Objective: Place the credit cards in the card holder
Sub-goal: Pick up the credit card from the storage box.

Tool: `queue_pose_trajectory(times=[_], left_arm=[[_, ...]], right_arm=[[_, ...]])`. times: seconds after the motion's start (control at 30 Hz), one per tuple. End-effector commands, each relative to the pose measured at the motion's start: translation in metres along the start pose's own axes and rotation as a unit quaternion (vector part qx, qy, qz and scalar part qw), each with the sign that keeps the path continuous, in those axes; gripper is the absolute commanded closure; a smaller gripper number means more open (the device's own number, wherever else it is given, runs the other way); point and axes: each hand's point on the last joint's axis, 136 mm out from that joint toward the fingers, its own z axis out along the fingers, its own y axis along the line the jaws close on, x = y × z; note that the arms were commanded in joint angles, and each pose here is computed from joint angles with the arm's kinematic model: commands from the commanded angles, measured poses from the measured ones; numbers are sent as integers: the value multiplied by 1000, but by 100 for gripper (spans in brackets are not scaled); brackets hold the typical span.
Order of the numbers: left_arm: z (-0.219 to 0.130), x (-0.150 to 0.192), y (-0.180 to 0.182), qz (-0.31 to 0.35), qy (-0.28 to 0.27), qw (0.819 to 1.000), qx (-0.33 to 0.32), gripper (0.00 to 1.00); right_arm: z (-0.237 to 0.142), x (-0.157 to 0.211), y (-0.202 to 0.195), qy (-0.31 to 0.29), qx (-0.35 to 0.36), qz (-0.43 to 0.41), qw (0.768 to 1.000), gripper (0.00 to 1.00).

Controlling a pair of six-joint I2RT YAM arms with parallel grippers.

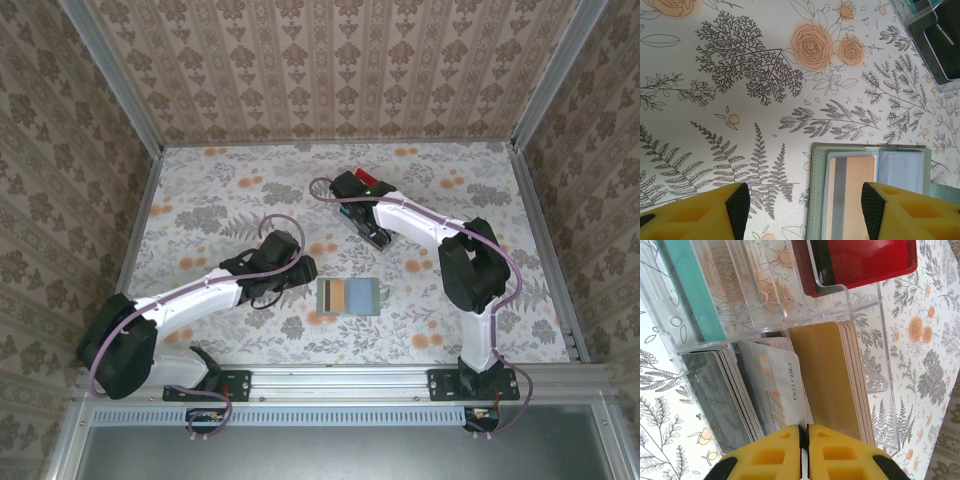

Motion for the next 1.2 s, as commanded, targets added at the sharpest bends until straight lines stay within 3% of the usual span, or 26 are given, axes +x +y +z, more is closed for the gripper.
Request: queue_pose_trajectory(times=[0.0,0.4,0.6,0.67,0.73,0.93,1.03,1.17], left_arm=[[2,-1,-2,-8,4,1000,2,36],[0,-4,-7,-9,2,1000,12,36],[-6,-10,-21,-12,1,999,41,36],[-10,-14,-27,-19,-4,998,61,35],[-14,-20,-36,-30,-7,995,94,34],[-30,-42,-70,-52,-16,977,207,29],[-39,-50,-86,-54,-18,966,253,27],[-43,-56,-100,-52,-13,957,286,27]], right_arm=[[-13,4,-11,-2,-6,10,1000,92],[-47,7,-12,-12,-80,54,995,98],[-84,7,-20,-42,-158,133,977,100],[-100,8,-22,-58,-213,181,958,100],[-119,5,-22,-83,-293,240,922,100],[-155,2,-4,-111,-509,368,770,99],[-165,5,4,-110,-550,386,733,100],[-166,10,16,-101,-580,396,705,100]])
